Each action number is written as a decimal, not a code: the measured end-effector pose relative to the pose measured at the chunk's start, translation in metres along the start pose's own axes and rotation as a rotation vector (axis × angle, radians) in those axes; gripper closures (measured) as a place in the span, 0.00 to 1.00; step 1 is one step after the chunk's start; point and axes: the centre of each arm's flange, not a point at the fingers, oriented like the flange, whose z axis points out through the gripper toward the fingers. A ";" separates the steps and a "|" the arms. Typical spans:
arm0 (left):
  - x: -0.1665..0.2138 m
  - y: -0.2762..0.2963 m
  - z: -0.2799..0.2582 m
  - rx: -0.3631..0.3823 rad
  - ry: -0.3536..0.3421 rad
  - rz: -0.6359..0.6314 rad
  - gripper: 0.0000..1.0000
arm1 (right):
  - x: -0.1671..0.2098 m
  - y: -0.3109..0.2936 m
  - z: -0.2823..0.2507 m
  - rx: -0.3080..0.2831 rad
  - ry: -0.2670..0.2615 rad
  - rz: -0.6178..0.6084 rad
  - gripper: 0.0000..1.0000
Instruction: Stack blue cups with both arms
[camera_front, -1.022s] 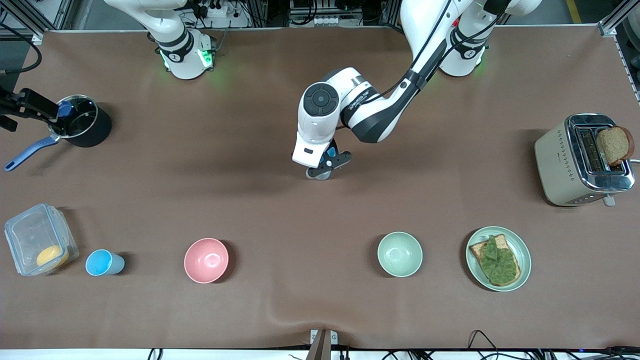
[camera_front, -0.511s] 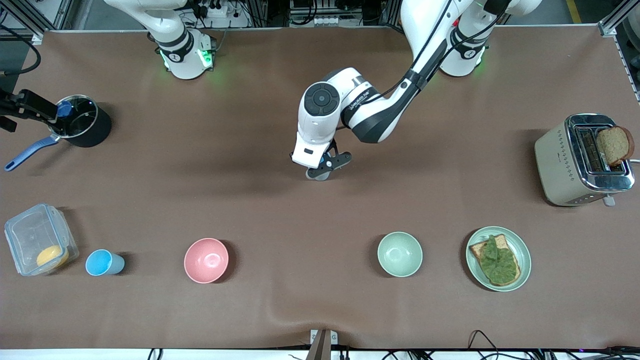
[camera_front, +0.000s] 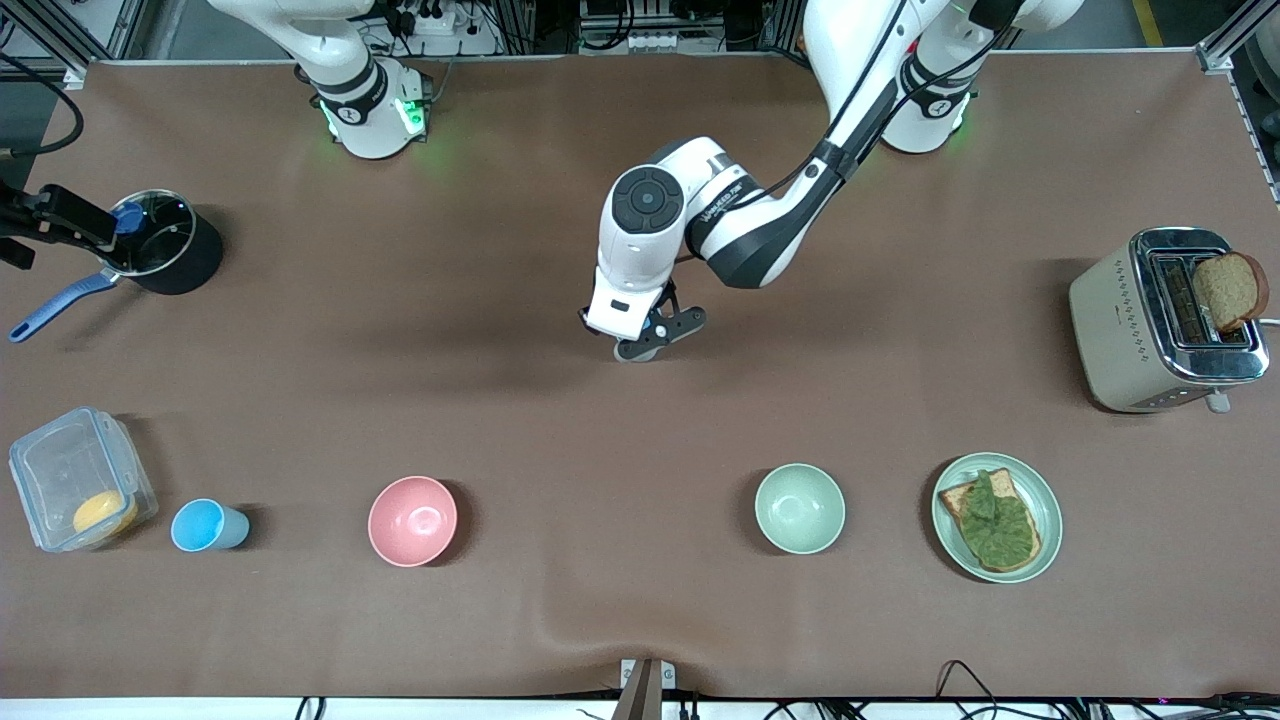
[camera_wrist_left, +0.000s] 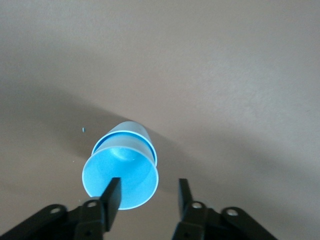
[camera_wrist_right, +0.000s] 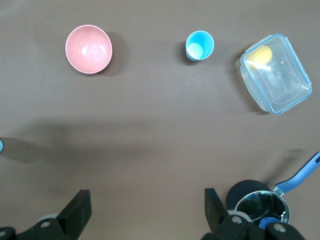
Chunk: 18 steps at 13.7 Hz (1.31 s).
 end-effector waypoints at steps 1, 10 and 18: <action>0.006 0.001 -0.011 -0.016 0.011 -0.007 0.29 | 0.000 0.000 0.000 0.000 0.000 0.000 0.00; 0.165 -0.086 -0.146 0.026 0.161 0.045 0.00 | 0.000 0.000 0.000 0.000 0.000 0.000 0.00; 0.263 -0.203 -0.193 0.074 0.119 0.208 0.00 | -0.001 -0.001 0.000 0.001 -0.007 -0.002 0.00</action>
